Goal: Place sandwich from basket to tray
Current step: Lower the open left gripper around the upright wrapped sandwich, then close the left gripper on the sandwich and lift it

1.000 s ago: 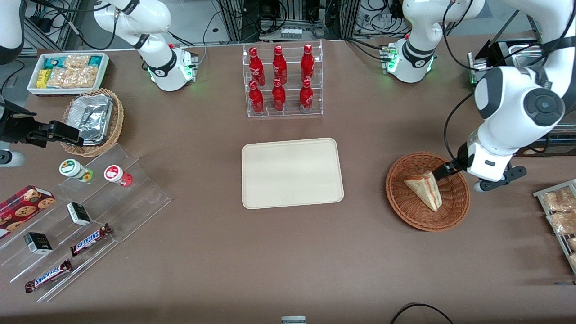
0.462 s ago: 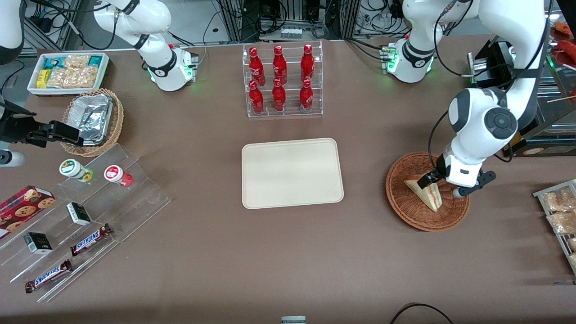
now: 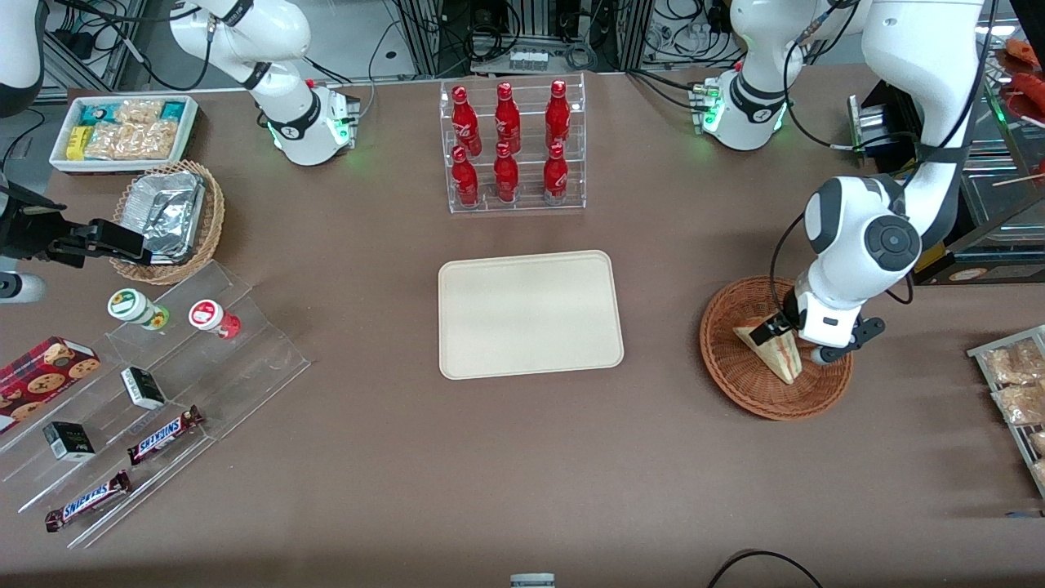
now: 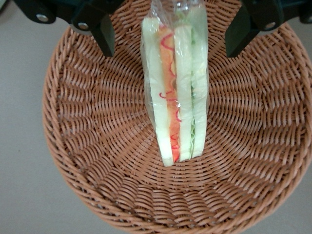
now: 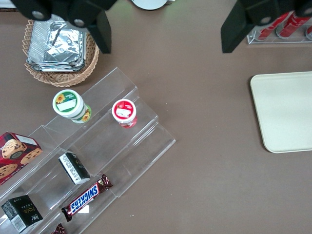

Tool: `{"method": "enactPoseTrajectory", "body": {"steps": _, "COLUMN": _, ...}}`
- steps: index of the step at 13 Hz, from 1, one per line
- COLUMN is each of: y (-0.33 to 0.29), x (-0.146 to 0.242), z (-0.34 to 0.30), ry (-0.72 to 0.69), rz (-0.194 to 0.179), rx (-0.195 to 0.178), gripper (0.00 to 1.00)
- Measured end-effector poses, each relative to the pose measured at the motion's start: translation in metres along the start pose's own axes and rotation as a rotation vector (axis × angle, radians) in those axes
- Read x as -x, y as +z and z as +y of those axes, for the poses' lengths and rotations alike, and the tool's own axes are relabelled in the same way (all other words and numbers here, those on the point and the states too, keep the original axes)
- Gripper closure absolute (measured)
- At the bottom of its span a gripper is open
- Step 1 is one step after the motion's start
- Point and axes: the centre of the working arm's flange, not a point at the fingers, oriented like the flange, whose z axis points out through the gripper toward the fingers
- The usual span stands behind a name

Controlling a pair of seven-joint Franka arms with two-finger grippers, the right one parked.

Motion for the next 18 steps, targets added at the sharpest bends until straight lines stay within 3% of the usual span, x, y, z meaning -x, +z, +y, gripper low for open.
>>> {"method": "enactPoseTrajectory", "body": {"steps": 3, "y": 0.007, "x": 0.000, "z": -0.001, "ry": -0.002, "rz": -0.007, "rx": -0.003, "gripper": 0.04}}
{"method": "enactPoseTrajectory", "body": {"steps": 6, "y": 0.009, "x": 0.000, "z": -0.001, "ry": -0.003, "rz": -0.008, "rx": -0.004, "gripper": 0.42}}
{"method": "enactPoseTrajectory", "body": {"steps": 10, "y": 0.007, "x": -0.003, "z": -0.001, "ry": -0.005, "rz": -0.003, "rx": -0.001, "gripper": 0.80}}
{"method": "enactPoseTrajectory", "body": {"steps": 13, "y": -0.014, "x": -0.012, "z": 0.007, "ry": 0.006, "rz": 0.006, "rx": -0.004, "gripper": 0.82}}
{"method": "enactPoseTrajectory", "body": {"steps": 16, "y": -0.079, "x": -0.019, "z": 0.037, "ry": 0.066, "rz": -0.029, "rx": -0.070, "gripper": 0.84}}
{"method": "enactPoseTrajectory", "body": {"steps": 18, "y": -0.137, "x": -0.010, "z": 0.077, "ry": 0.123, "rz": -0.041, "rx": -0.088, "gripper": 0.86}}
